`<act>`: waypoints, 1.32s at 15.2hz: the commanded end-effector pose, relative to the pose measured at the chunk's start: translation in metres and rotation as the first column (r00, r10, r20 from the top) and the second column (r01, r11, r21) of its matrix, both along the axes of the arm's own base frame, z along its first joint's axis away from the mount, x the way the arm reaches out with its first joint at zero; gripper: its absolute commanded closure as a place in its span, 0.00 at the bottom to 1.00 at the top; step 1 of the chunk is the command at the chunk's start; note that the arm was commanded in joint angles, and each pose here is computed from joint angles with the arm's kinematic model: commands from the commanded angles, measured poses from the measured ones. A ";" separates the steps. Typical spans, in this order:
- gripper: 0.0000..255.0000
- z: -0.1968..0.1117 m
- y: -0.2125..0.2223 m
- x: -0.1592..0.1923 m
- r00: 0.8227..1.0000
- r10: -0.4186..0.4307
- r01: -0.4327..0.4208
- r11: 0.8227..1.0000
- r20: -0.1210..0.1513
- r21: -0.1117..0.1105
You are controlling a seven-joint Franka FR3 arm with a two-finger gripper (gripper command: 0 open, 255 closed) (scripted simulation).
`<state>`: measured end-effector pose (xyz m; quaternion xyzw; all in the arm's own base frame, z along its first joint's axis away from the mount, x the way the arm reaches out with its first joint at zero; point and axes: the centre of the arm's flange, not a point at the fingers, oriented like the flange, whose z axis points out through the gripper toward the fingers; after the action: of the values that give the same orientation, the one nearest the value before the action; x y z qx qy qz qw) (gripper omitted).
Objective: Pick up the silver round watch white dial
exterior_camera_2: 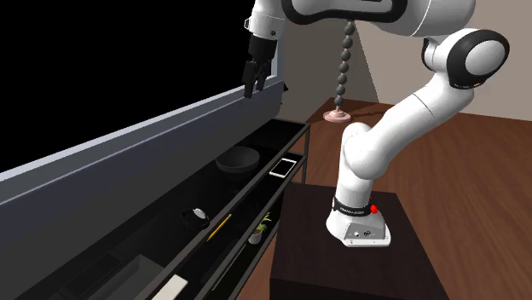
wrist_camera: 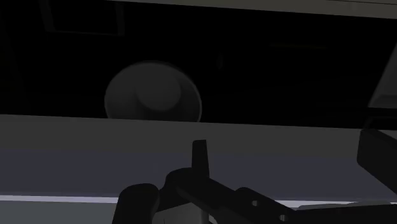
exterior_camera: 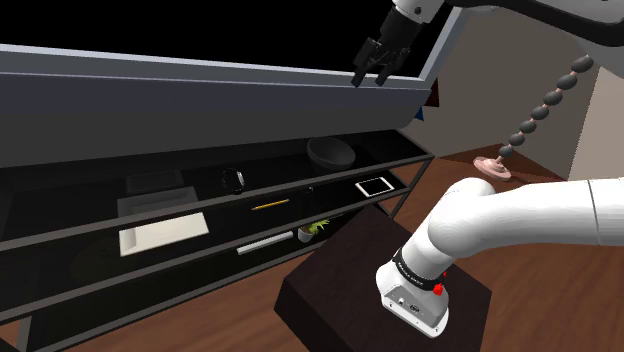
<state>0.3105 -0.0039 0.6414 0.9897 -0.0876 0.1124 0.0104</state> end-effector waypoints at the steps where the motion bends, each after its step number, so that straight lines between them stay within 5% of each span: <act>1: 0.00 0.000 0.000 0.000 1.000 0.000 0.000 1.000 0.000 0.000; 20: 0.00 -0.107 0.228 0.073 0.982 -0.096 0.090 0.995 -0.162 -0.045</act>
<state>0.3808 0.2066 0.5402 0.9904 -0.1276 0.0363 0.0400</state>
